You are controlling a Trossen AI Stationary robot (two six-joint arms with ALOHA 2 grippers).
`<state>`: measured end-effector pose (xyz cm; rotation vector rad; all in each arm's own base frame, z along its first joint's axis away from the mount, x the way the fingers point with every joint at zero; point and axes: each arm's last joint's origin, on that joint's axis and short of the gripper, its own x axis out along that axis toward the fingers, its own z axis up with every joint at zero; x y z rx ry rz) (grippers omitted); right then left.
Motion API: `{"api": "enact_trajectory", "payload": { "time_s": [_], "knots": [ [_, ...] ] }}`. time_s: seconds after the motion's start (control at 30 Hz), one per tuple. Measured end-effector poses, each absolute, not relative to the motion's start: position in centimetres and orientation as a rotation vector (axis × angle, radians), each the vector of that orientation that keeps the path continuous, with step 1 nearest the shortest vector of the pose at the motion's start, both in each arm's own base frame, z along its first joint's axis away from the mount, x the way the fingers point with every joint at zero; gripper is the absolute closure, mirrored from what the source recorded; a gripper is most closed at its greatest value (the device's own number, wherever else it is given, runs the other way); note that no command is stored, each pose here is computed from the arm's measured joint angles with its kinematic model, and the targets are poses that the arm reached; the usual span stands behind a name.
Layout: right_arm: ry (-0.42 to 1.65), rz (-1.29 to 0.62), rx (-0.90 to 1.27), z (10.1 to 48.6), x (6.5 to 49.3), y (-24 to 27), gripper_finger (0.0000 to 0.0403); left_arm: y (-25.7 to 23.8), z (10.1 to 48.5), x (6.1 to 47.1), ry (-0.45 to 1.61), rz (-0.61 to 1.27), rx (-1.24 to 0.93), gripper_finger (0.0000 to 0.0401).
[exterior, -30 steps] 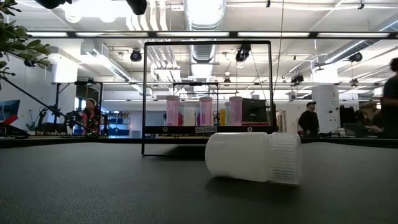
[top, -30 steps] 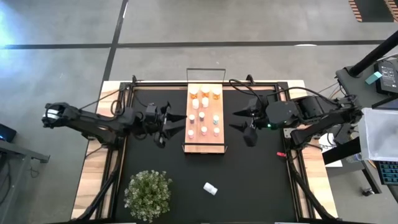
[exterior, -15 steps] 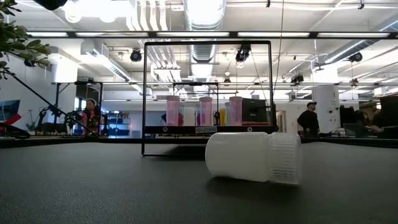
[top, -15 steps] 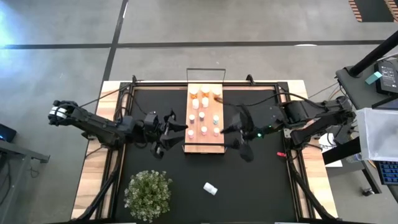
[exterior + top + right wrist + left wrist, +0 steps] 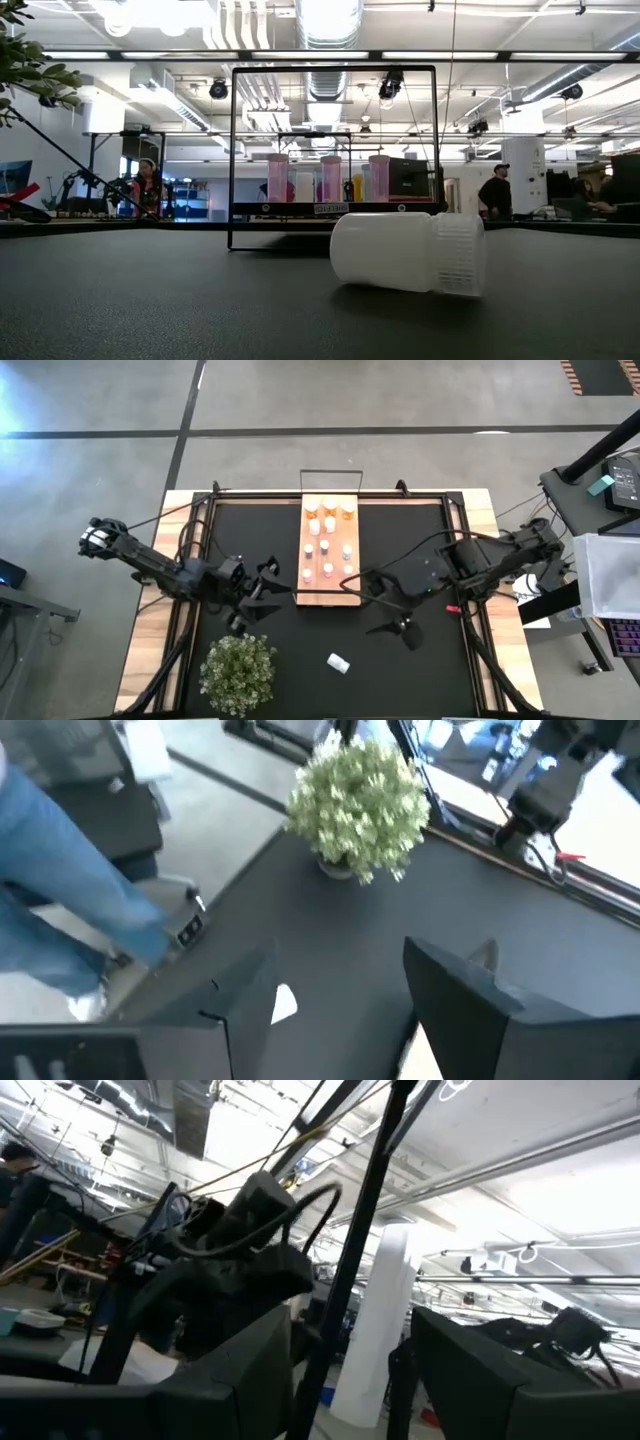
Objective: Pick and place medicine bottles onto shelf by color
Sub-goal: Put the white pill bottle on the shelf aligned with the other white pill bottle
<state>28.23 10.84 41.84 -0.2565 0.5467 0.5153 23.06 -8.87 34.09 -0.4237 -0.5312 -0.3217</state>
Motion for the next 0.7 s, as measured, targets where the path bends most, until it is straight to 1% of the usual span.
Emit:
{"api": "enact_trajectory", "payload": {
  "time_s": [0.13,0.2,0.3,0.4,0.5,0.6,0.7],
  "knots": [
    [0.603,0.503,-0.294,41.5,27.5,11.4,0.0208,-8.9,34.4,23.0,-0.54,-0.324,-0.428,0.0209],
    [0.646,0.459,-0.224,41.3,27.1,11.7,0.0213,-8.9,34.5,23.0,-0.542,-0.323,-0.428,0.0209],
    [0.706,0.362,-0.073,41.1,26.6,12.5,0.022,-8.7,35.0,22.6,-0.566,-0.31,-0.39,0.0209],
    [0.738,0.232,0.059,40.7,26.3,13.3,0.0226,-8.1,35.8,21.8,-0.609,-0.267,-0.287,0.0209],
    [0.763,0.05,0.31,40.2,26.4,13.8,0.0229,-7.2,36.9,20.6,-0.634,-0.222,-0.204,0.0209],
    [0.758,-0.163,0.565,39.1,27.4,13.9,0.0229,-6.0,38.2,19.0,-0.634,-0.187,-0.176,0.0209],
    [0.771,-0.29,0.697,37.2,28.9,14.6,0.0229,-4.8,39.1,17.5,-0.605,-0.157,-0.17,0.0209]
  ]
}}
